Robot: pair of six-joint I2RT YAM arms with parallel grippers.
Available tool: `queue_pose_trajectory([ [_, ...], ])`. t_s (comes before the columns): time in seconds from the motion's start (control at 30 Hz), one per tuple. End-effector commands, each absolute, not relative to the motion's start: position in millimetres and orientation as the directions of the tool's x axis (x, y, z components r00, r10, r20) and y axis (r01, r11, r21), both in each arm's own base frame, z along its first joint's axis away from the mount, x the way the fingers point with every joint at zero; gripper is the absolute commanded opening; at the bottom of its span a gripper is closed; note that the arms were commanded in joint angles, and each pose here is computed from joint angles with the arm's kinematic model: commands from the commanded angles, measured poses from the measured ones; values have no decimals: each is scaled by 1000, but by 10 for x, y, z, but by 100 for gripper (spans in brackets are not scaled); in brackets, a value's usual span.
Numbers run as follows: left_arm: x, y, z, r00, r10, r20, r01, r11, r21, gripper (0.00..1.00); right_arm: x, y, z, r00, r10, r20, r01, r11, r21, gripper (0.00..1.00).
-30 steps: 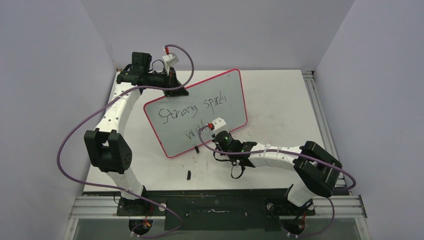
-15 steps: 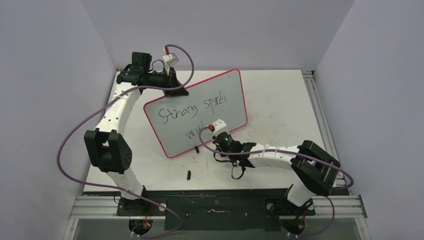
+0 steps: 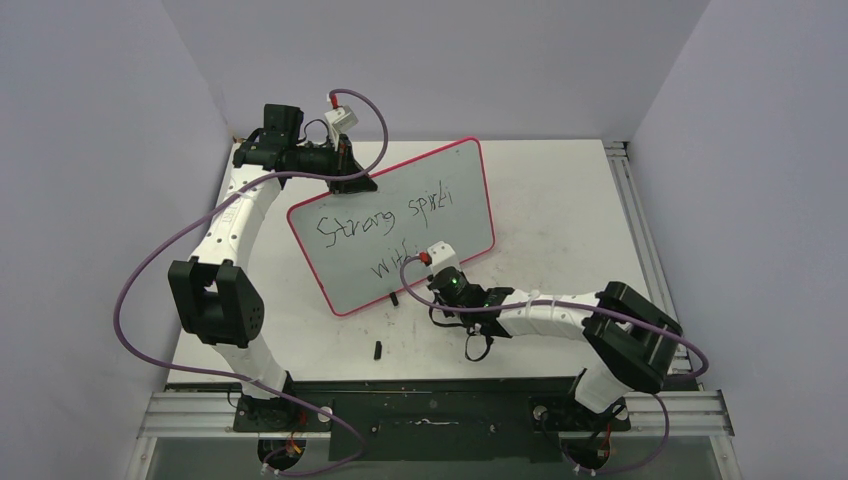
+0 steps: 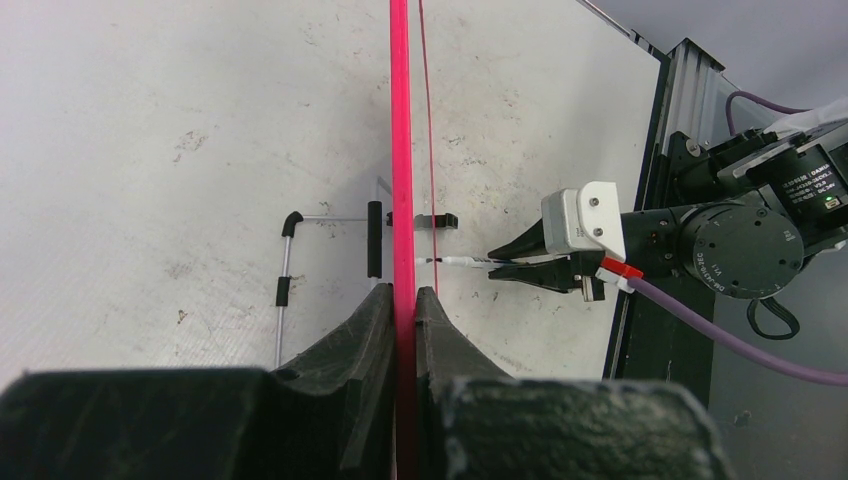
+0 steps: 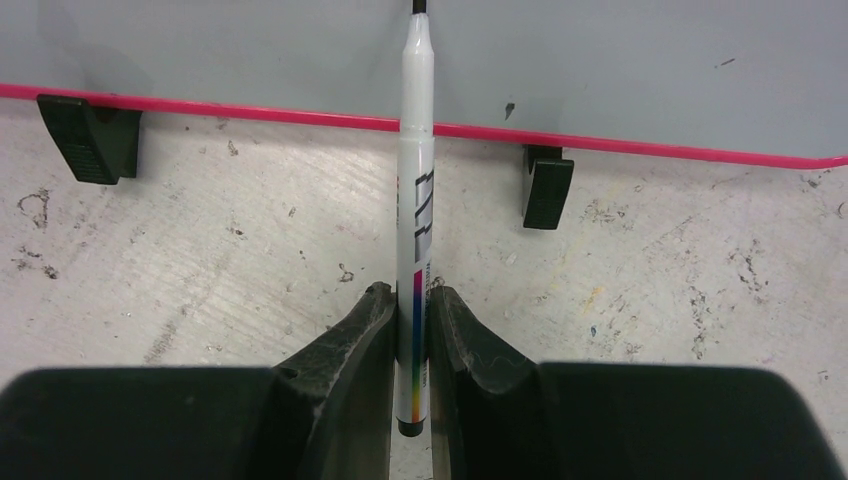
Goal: Write a sentence on the whiteboard
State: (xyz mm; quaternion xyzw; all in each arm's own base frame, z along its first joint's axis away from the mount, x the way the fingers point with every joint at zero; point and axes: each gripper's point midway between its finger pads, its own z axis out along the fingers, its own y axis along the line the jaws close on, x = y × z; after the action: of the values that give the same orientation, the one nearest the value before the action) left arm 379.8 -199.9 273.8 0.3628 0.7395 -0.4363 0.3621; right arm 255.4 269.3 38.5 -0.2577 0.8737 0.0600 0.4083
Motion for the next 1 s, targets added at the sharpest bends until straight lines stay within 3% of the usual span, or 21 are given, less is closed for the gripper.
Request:
queue_pose_trajectory([
  [0.0,3538,-2055,2490,-586,256,-769,800,336,-498,0,2651,2760,755,-479,-324,-816,-460,884,-81,5],
  [0.97,3543,-2052,2482,-588,255,-767,798,335,-501,0,2783,2917,743,-458,-348,-818,-481,871,-102,5],
])
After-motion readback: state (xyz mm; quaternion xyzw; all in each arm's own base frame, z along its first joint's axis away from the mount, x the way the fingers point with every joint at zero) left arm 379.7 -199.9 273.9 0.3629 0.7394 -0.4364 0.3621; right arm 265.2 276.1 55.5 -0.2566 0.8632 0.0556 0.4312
